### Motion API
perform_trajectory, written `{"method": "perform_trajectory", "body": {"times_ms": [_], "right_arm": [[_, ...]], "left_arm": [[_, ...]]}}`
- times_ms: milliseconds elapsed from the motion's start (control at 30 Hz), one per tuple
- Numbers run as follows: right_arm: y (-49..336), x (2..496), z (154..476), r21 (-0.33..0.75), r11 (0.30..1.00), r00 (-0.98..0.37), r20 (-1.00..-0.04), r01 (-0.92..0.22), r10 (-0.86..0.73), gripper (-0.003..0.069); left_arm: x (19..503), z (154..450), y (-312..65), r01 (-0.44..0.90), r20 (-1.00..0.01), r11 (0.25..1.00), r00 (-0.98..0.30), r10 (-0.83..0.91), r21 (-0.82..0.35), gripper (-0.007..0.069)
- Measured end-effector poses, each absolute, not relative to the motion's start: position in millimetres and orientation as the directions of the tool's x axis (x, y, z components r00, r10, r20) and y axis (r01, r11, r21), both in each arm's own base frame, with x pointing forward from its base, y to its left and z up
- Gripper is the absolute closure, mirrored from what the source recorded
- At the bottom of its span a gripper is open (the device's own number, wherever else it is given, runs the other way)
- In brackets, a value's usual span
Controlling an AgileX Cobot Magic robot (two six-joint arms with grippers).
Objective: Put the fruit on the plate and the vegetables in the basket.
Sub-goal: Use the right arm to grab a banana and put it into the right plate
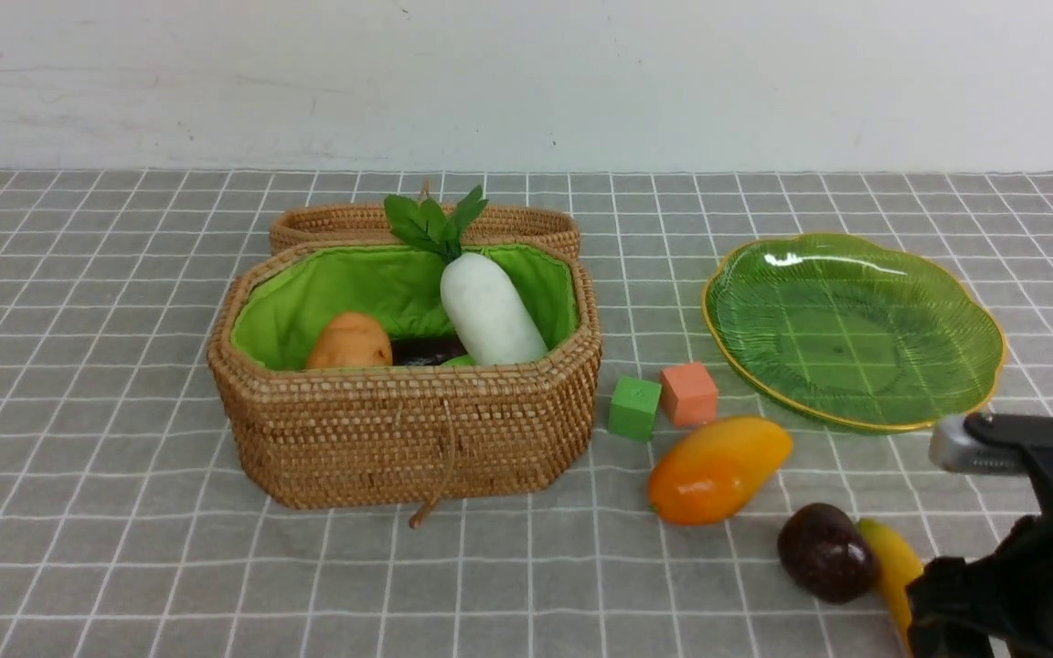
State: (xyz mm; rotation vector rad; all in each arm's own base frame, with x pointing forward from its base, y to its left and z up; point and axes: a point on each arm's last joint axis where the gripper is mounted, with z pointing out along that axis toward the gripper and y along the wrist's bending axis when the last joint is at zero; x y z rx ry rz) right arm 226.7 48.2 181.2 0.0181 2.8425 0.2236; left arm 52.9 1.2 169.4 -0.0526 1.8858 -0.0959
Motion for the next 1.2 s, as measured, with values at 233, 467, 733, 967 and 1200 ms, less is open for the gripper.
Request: {"method": "perform_trajectory", "body": {"times_ms": [233, 467, 733, 967, 1200], "right_arm": [[48, 229, 162, 0.137, 0.991, -0.972, -0.234, -0.003, 0.03, 0.0356], [46, 223, 172, 0.129, 0.992, -0.986, -0.166, 0.012, 0.033, 0.0343], [11, 261, 244, 0.137, 0.979, -0.91, -0.366, 0.153, 0.193, 0.0343], [-12, 326, 305, 0.219, 0.954, -0.791, -0.538, 0.204, 0.292, 0.0343], [-18, 412, 289, 0.238, 0.949, -0.778, -0.549, 0.206, 0.306, 0.0343]], "left_arm": [[53, 169, 1, 0.012, -0.946, 0.996, -0.312, -0.085, -0.093, 0.0522], [53, 169, 1, 0.012, -0.946, 0.996, -0.312, -0.085, -0.093, 0.0512], [53, 169, 1, 0.012, -0.946, 0.996, -0.312, -0.085, -0.093, 0.0512], [53, 169, 1, 0.012, -0.946, 0.996, -0.312, -0.085, -0.093, 0.0504], [53, 169, 1, 0.012, -0.946, 0.996, -0.312, -0.085, -0.093, 0.0498]]}}
